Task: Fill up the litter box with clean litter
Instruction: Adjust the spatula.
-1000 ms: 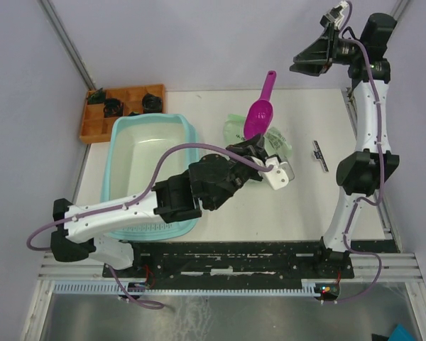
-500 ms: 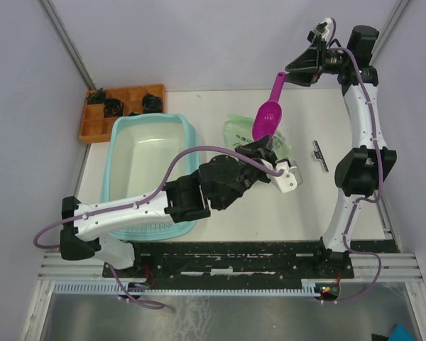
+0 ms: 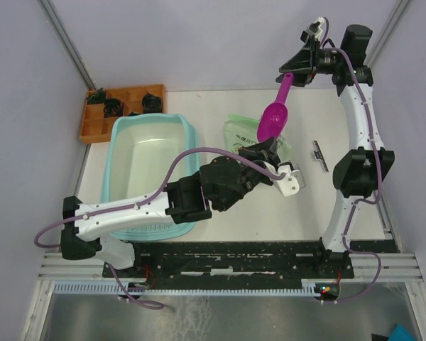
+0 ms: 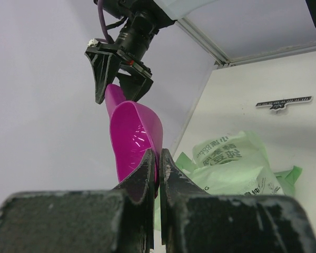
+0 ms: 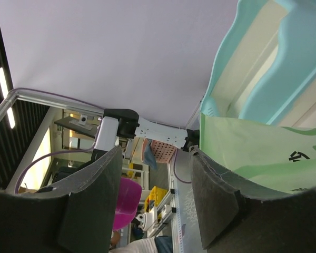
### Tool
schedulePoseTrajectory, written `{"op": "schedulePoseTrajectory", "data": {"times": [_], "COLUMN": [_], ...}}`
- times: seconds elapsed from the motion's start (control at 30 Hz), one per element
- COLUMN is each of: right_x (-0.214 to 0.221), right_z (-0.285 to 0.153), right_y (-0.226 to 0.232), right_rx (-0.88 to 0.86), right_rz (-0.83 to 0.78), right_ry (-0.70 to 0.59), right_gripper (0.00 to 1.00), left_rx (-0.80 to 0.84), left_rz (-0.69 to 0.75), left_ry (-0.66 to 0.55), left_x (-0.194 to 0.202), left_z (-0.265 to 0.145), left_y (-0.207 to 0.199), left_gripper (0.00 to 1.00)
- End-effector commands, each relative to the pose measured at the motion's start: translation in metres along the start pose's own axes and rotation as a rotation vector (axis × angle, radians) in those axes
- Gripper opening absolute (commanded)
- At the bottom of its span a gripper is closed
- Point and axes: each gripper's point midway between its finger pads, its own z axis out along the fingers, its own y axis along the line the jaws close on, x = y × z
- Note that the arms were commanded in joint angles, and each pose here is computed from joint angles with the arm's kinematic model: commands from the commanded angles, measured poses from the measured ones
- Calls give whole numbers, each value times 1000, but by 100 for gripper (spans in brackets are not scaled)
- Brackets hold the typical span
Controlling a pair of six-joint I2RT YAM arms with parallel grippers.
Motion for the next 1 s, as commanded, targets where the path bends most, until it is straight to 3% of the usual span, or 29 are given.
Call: {"op": "schedulePoseTrajectory", "data": {"times": [0.0, 0.7, 0.97], "right_x": [18, 52, 55], "right_z": [-2, -26, -33], "right_y": [51, 87, 106], "right_rx": [-22, 5, 16], "right_rz": [-148, -151, -222], "right_ry": [30, -29, -51], "right_gripper": [62, 61, 60], "left_rx": [-89, -79, -78], "left_rz": [-42, -3, -25], "left_ry": [-62, -58, -89], "left_x": [-20, -15, -18], "left_z": [-4, 2, -1], "left_y": [33, 22, 22], "left_gripper": [3, 3, 3]}}
